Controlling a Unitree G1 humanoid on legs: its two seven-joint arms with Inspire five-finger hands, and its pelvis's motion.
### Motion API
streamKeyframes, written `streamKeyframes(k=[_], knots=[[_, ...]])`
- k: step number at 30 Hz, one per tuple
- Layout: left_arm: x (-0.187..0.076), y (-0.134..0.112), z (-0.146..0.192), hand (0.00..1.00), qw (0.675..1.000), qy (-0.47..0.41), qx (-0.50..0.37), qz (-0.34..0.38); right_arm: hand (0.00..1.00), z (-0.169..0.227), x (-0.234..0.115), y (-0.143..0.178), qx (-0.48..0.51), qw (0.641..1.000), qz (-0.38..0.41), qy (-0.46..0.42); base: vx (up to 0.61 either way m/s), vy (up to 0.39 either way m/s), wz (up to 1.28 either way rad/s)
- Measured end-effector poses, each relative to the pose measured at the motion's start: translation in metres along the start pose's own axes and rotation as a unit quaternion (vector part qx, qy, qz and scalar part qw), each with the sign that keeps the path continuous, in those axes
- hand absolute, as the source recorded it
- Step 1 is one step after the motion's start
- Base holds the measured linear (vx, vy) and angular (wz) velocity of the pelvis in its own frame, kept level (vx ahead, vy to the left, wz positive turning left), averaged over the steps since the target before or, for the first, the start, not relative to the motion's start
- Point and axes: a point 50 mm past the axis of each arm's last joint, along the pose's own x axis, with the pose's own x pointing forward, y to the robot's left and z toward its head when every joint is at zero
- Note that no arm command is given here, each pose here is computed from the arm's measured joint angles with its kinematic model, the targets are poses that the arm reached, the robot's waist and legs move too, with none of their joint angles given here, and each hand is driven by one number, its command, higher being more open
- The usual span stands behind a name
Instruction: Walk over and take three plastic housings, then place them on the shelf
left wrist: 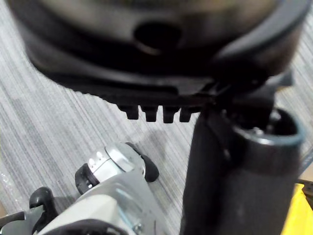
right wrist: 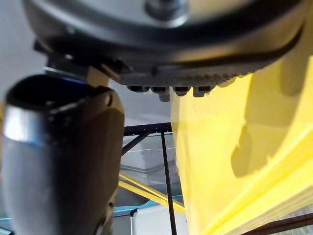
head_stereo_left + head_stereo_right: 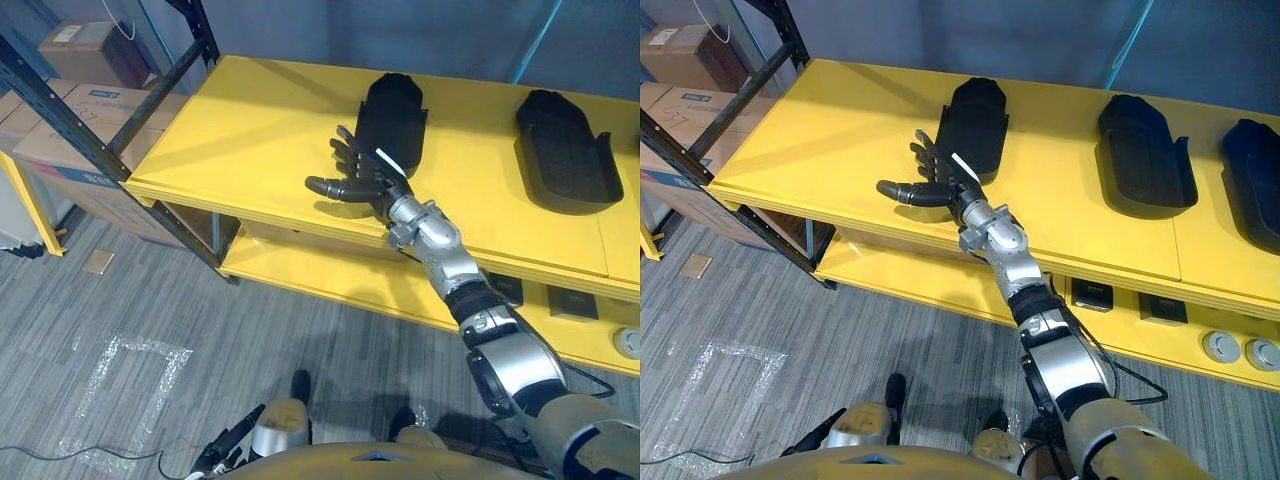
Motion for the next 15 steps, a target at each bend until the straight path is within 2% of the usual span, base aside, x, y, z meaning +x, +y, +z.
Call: streamKeyframes(k=[4, 9, 15], knots=[[0.0000, -0.0010, -0.0001, 1.00, 1.000, 0.000, 0.001, -0.002, 1.00, 0.0032, 0.0024, -0.0038, -0.040, 0.999, -0.011, 0.005, 0.00, 0.000, 0.00], [0.0001, -0.0016, -0.0001, 1.00, 1.000, 0.000, 0.001, -0.003, 1.00, 0.0037, 0.0021, -0.0046, -0.041, 0.999, -0.009, 0.001, 0.00, 0.000, 0.00], [0.0001, -0.0015, 0.0003, 1.00, 1.000, -0.001, 0.000, -0.003, 1.00, 0.0046, 0.0022, 0.0003, -0.028, 0.999, 0.031, -0.008, 0.00, 0.000, 0.00]])
